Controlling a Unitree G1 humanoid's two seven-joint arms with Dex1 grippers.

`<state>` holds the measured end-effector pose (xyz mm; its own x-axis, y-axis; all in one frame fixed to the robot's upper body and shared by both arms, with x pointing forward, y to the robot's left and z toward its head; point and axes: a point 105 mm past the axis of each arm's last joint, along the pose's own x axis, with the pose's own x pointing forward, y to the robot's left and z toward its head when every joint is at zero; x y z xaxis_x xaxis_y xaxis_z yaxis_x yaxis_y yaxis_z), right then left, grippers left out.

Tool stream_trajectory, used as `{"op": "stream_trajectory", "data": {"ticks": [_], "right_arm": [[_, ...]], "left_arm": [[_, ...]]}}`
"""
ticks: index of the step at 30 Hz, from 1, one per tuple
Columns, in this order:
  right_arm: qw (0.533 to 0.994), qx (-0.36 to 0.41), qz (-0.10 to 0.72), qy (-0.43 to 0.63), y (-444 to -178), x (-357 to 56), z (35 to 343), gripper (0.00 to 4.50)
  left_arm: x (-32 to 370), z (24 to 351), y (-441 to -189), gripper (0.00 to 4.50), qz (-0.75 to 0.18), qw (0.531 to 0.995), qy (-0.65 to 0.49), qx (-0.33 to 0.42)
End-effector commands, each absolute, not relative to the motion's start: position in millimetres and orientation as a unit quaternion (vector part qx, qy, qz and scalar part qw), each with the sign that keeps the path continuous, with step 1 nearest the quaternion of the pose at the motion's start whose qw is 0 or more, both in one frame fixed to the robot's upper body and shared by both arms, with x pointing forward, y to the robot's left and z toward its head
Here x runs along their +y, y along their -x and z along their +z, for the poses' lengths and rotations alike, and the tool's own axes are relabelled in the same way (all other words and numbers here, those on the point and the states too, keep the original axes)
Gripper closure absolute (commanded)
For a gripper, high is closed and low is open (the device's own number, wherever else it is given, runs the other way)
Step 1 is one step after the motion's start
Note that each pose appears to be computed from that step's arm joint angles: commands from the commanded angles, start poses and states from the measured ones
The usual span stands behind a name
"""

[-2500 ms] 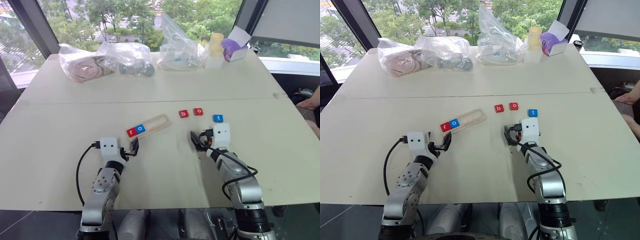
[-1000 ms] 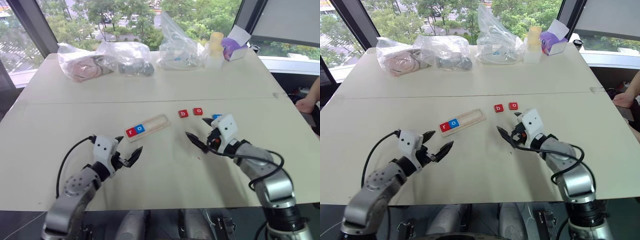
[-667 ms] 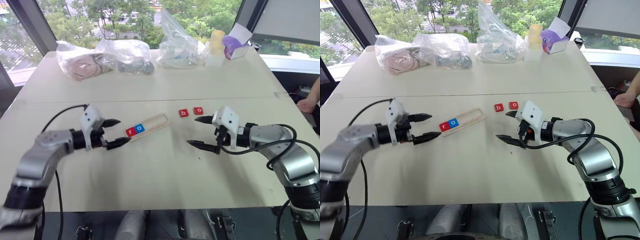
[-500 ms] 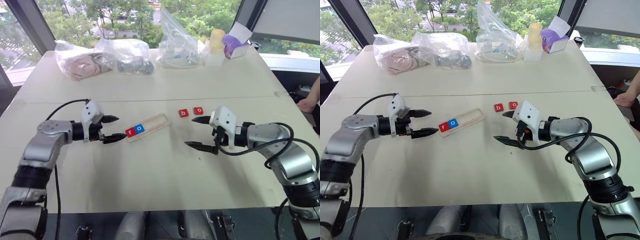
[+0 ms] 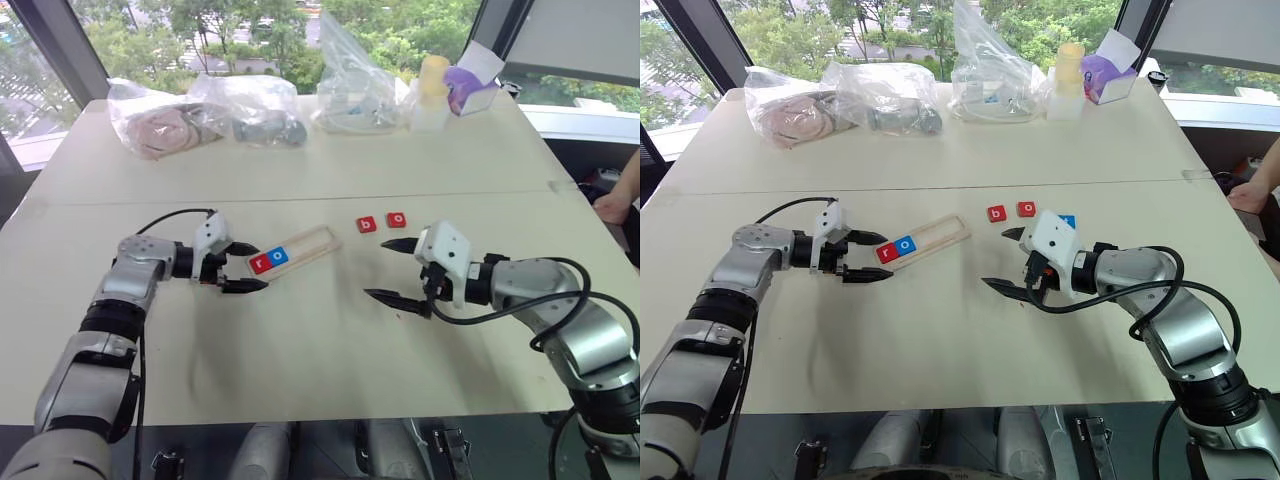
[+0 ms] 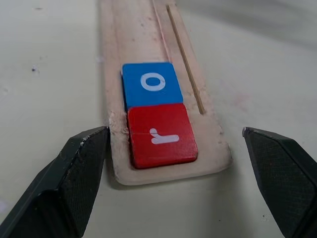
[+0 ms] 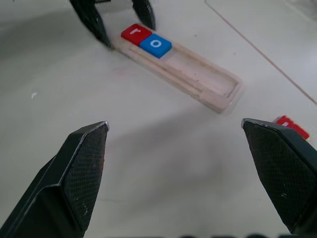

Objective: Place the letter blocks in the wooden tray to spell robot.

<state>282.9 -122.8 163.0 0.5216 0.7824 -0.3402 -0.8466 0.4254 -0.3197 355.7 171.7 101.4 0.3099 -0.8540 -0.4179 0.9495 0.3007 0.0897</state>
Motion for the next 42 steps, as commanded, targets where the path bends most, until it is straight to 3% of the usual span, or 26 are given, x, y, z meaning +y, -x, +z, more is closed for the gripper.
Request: {"op": "stream_trajectory", "data": {"ticks": [1, 15, 19, 23, 27, 36, 42], "right_arm": [[0.843, 0.05, 0.479, 0.241, -278.0, -122.7, 173.4, 0.05], [0.849, 0.047, 0.464, 0.248, -279.2, -126.4, 178.4, 0.05], [0.85, 0.046, 0.463, 0.247, -279.4, -126.3, 180.0, 0.0], [0.85, 0.047, 0.461, 0.249, -280.0, -127.2, 180.5, 0.0], [0.851, 0.048, 0.461, 0.249, -280.7, -128.0, 181.4, 0.0], [0.849, 0.049, 0.463, 0.251, -282.6, -128.0, 181.9, 0.0], [0.847, 0.049, 0.465, 0.252, -282.0, -127.0, 181.7, 0.0]], "left_arm": [[169.9, 101.4, -356.4, 0.0, -0.573, 0.788, -0.177, 0.143], [172.7, 73.8, -357.0, 0.0, -0.526, 0.808, -0.217, 0.153], [169.5, 68.2, -353.6, 1.21, -0.522, 0.811, -0.214, 0.152], [168.2, 63.9, -352.5, 1.37, -0.511, 0.819, -0.209, 0.155], [162.2, 65.3, -343.0, 1.37, -0.533, 0.805, -0.215, 0.148], [119.4, 80.4, -291.9, 1.37, -0.654, 0.717, -0.211, 0.113], [113.5, 79.4, -270.5, 1.37, -0.69, 0.681, -0.215, 0.114]]}}
